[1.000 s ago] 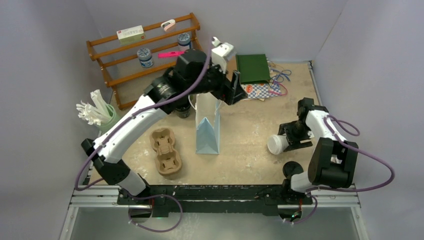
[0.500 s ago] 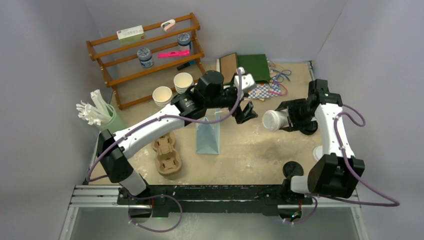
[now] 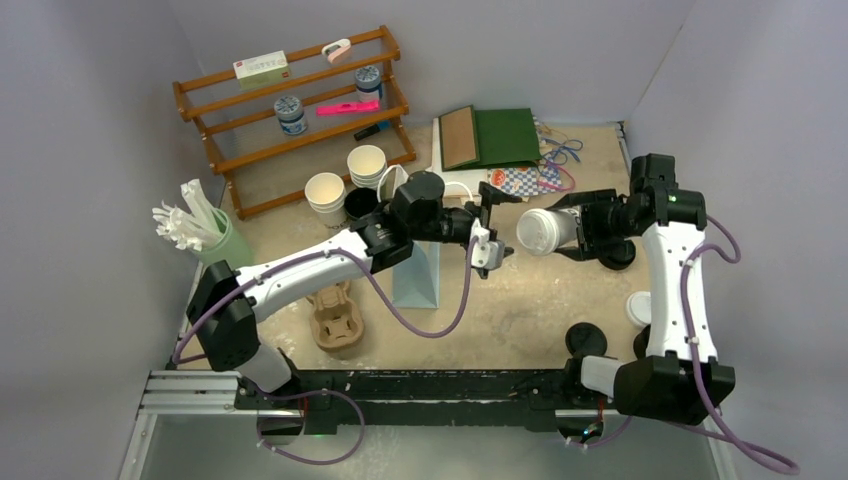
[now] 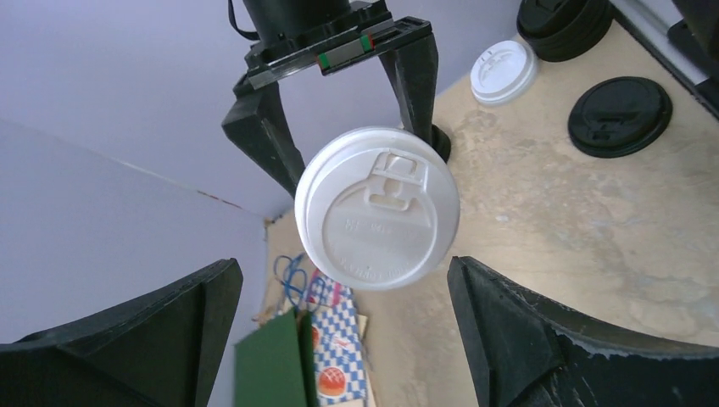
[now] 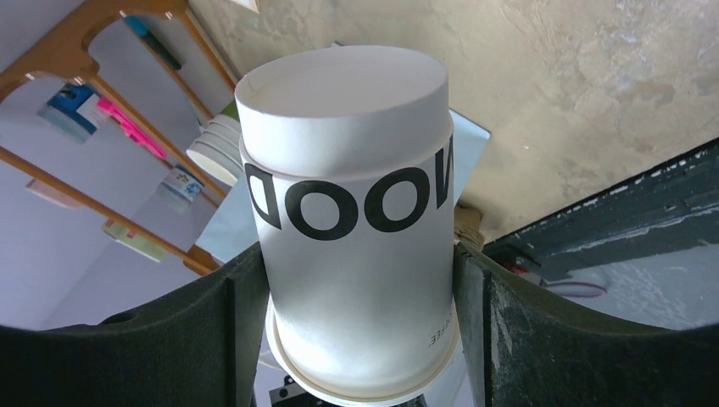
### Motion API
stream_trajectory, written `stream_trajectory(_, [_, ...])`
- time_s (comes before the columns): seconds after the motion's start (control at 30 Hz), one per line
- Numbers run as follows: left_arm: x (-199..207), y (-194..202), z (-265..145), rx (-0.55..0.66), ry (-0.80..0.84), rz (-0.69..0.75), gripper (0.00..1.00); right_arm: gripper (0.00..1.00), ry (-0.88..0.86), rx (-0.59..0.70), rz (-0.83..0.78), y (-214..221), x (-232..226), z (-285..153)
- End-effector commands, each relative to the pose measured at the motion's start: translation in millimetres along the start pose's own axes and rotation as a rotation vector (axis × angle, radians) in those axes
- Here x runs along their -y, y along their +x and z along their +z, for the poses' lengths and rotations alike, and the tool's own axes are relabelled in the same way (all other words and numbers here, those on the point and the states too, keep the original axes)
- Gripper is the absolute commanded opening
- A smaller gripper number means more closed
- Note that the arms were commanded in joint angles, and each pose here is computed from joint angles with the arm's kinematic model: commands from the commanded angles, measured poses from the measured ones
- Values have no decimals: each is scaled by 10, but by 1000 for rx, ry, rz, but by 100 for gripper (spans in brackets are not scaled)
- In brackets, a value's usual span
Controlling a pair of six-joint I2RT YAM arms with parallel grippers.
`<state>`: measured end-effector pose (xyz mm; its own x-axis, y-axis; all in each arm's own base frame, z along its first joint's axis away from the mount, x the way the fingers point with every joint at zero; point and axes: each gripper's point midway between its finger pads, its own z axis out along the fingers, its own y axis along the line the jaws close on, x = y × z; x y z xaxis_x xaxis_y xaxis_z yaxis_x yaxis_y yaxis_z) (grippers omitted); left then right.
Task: Pack the takeout coffee
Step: Pick up the coffee cup from the center of the board.
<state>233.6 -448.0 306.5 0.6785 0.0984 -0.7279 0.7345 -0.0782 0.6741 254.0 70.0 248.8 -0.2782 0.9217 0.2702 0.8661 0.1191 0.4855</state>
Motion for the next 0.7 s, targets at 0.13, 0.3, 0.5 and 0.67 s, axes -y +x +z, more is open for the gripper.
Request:
stream_trajectory(0.13, [-13, -230, 287, 51, -21, 285, 99, 69, -28, -87, 46, 236, -3, -167])
stream_trajectory(0.3, [66, -164, 408, -6, -25, 313, 99, 69, -43, -97, 46, 256, -51, -189])
stream_trajectory(0.5, [4, -109, 396, -45, -58, 315, 100, 69, -39, -108, 41, 268, -29, -177])
stream_trajectory(0.67, [16, -90, 381, -55, -53, 328, 100, 69, -34, -109, 34, 265, -19, -164])
